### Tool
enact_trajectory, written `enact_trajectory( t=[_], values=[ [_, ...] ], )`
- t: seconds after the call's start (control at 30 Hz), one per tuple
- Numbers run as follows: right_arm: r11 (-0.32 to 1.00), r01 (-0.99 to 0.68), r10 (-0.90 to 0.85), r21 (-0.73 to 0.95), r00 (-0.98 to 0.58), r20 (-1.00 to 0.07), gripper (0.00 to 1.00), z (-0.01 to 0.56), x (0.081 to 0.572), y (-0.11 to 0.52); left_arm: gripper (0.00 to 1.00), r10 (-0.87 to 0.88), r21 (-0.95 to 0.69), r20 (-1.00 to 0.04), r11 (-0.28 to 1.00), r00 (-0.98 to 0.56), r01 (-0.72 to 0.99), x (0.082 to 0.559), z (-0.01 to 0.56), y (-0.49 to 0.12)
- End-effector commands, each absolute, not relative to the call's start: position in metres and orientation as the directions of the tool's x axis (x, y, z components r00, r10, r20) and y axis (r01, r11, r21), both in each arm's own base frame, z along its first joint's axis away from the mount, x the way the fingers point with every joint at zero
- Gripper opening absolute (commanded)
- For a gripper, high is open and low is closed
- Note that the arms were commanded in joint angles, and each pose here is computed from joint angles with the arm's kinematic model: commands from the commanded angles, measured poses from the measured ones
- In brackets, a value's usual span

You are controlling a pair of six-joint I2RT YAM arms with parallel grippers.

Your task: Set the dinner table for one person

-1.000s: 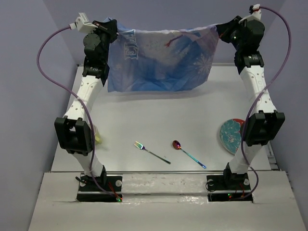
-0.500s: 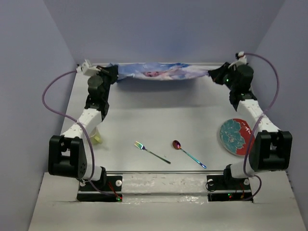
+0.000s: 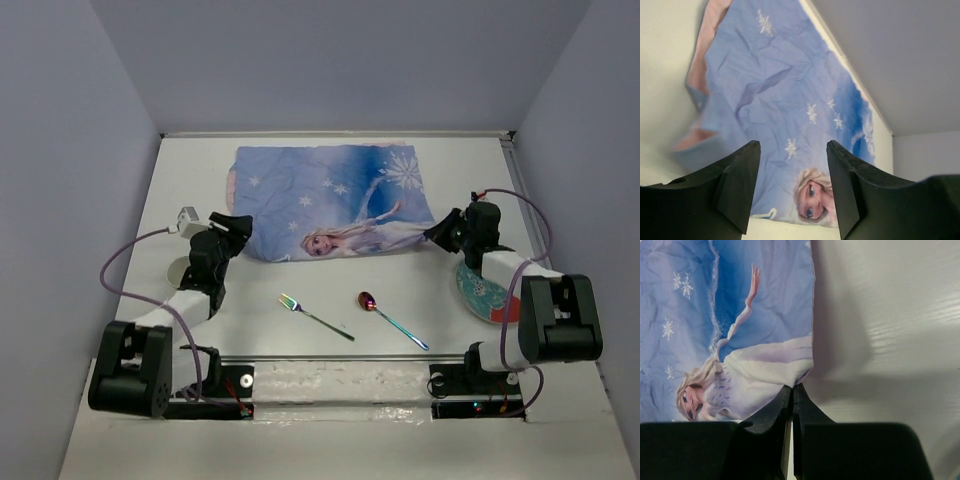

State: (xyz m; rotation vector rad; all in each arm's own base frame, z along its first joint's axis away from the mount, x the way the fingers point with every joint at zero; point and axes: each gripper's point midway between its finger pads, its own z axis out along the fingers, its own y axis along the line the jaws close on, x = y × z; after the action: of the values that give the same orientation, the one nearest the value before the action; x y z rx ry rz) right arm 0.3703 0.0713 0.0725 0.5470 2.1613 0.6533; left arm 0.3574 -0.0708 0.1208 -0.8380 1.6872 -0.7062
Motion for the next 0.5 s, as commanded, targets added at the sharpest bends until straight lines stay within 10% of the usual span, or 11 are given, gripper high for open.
enact_trajectory(
  t=[0.0, 0.3, 0.47],
  values=[
    [0.781, 0.182, 0.589, 0.598, -0.534, -0.606, 0.09, 0.084, 0.362, 0.061, 0.66, -0.805, -0.798, -0.588, 0.593, -0.07, -0.108, 0.347, 0.162, -0.057],
    [0.824, 0.158, 0.546, 0.545, -0.483, -0.685, 0.51, 0.121, 0.338, 0.049, 0.65, -0.75, -0.731, -0.651, 0.661, -0.114, -0.171, 0.327, 0.155, -0.052],
    [0.833, 0.099, 0.522, 0.545, -0.466, -0.714, 0.52, 0.145, 0.349, 0.053, 0.62, -0.697, -0.672, -0.695, 0.717, -0.178, -0.185, 0.336, 0.15, -0.065]
  ],
)
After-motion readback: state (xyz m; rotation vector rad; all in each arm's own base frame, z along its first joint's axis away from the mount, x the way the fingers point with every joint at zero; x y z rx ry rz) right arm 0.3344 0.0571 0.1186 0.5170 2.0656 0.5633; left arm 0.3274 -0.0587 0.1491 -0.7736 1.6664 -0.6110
